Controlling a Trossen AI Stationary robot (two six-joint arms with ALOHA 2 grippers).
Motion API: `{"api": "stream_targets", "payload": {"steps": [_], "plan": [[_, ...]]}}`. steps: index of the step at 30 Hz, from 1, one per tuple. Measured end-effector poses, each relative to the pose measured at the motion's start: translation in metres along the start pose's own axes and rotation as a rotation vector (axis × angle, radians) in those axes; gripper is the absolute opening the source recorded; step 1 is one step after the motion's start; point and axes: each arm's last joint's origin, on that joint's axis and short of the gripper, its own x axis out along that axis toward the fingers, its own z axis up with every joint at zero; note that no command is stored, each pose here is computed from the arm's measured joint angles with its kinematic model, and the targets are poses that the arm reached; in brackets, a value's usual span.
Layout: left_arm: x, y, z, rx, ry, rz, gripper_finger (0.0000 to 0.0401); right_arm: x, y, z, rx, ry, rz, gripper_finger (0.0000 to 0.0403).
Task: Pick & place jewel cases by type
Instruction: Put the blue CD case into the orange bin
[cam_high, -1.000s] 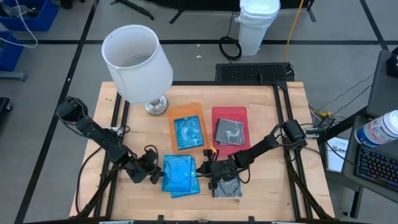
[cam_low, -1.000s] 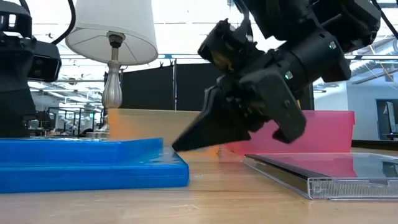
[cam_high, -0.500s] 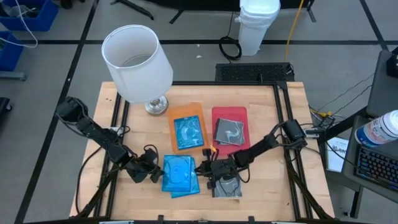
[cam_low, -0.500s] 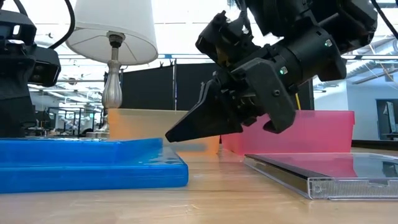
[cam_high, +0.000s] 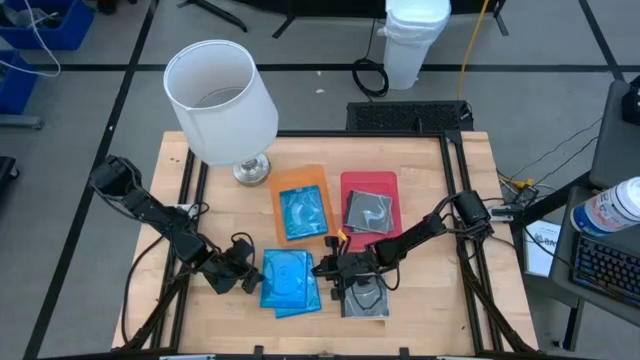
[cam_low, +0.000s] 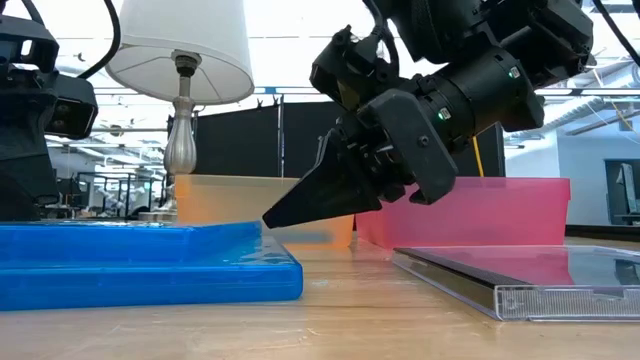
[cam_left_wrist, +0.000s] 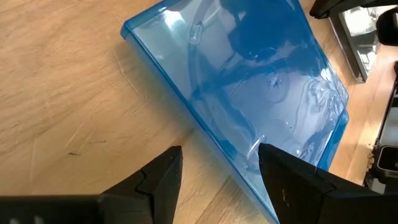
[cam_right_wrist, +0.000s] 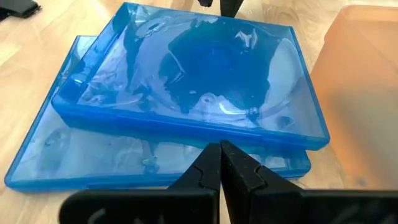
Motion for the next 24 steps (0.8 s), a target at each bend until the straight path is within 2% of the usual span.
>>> {"api": "stream_targets", "payload": {"steps": [3,7,10,14,20,24], "plan": [[0.0,0.0,0.0,0.0,0.0,0.0,0.0214,0.003,0.003,0.01,-0.001,0.018,-0.011,0.0],[0.0,0.0,0.0,0.002,0.0,0.0,0.0214,0.003,0.012,0.021,-0.007,0.085,-0.128,0.0],[0.0,0.0,0.0,0.003,0.0,0.0,0.0214,0.002,0.016,0.024,0.031,0.113,-0.159,0.0],[0.0,0.0,0.0,0.021,-0.001,0.0,0.0214,0.004,0.019,0.023,0.083,0.102,-0.158,0.0],[0.0,0.0,0.0,0.027,-0.001,-0.001,0.0214,0.027,0.025,0.017,0.101,0.117,-0.089,0.0],[0.0,0.001,-0.001,0.03,0.004,0.006,0.0214,0.039,0.025,0.018,0.103,0.122,-0.094,0.0]]}}
